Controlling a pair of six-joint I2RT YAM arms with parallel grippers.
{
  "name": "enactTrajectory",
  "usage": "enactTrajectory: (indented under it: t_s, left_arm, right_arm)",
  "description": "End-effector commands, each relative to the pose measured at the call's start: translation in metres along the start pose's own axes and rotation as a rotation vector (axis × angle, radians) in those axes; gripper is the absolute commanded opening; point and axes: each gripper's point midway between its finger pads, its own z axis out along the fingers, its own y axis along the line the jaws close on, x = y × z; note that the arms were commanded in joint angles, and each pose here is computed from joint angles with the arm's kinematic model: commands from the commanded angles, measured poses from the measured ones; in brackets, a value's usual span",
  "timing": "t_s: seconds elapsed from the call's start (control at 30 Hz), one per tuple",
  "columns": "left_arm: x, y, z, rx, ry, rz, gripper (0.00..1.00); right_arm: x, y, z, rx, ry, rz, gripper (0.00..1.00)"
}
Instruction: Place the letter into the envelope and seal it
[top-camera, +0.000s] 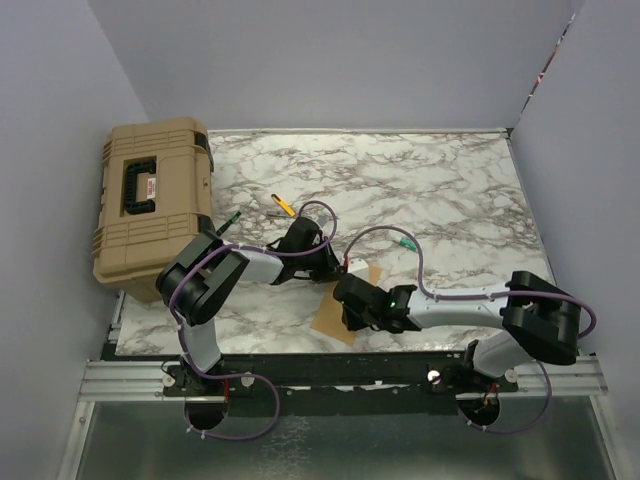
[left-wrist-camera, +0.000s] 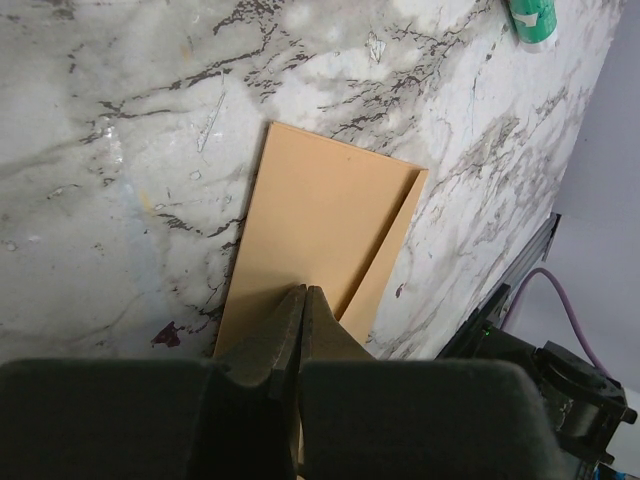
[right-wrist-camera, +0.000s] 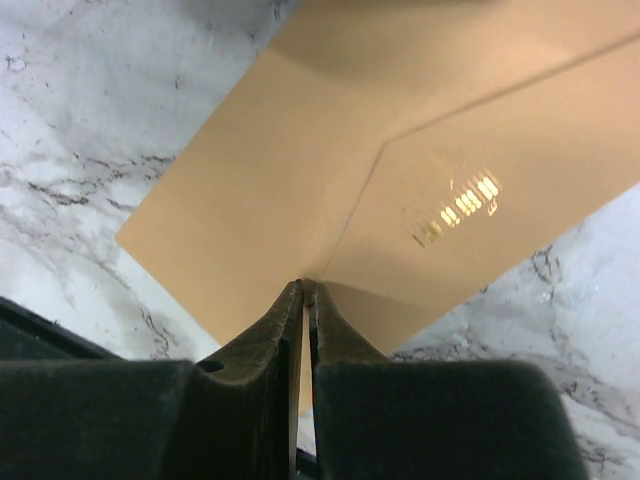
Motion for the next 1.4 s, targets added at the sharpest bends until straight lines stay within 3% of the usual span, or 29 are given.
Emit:
enactTrajectory:
  t_s: [0.0, 0.23, 0.67, 0.97, 1.2, 1.37]
  left_arm:
    - [0.017, 0.059, 0.003, -0.202, 0.017, -0.02, 0.0]
    - [0.018, 0.058, 0.0, -0.203, 0.018, -0.008, 0.0]
    - [0.012, 0.038, -0.038, -0.163, -0.07, -0.047, 0.0]
    - [0.014, 0.0, -0.058, -0.047, -0.028, 0.054, 0.07]
    - [0.021, 0.021, -0.062, -0.113, -0.033, 0.06, 0.04]
    - [0.028, 0.037, -0.059, -0.156, -0.018, 0.043, 0.03]
  right_arm:
    - [0.075, -0.037, -0.015, 0.096, 0.252, 0.019, 0.09]
    - [0.053, -0.02, -0.036, 0.023, 0.194, 0.078, 0.09]
    - [-0.016, -0.051, -0.038, 0.198, 0.049, 0.309, 0.14]
    - [-0.054, -0.025, -0.014, 0.105, 0.064, 0.204, 0.18]
    - [-0.049, -0.02, 0.006, 0.115, 0.12, 0.178, 0.09]
    - [-0.047, -0.021, 0.014, 0.124, 0.132, 0.158, 0.08]
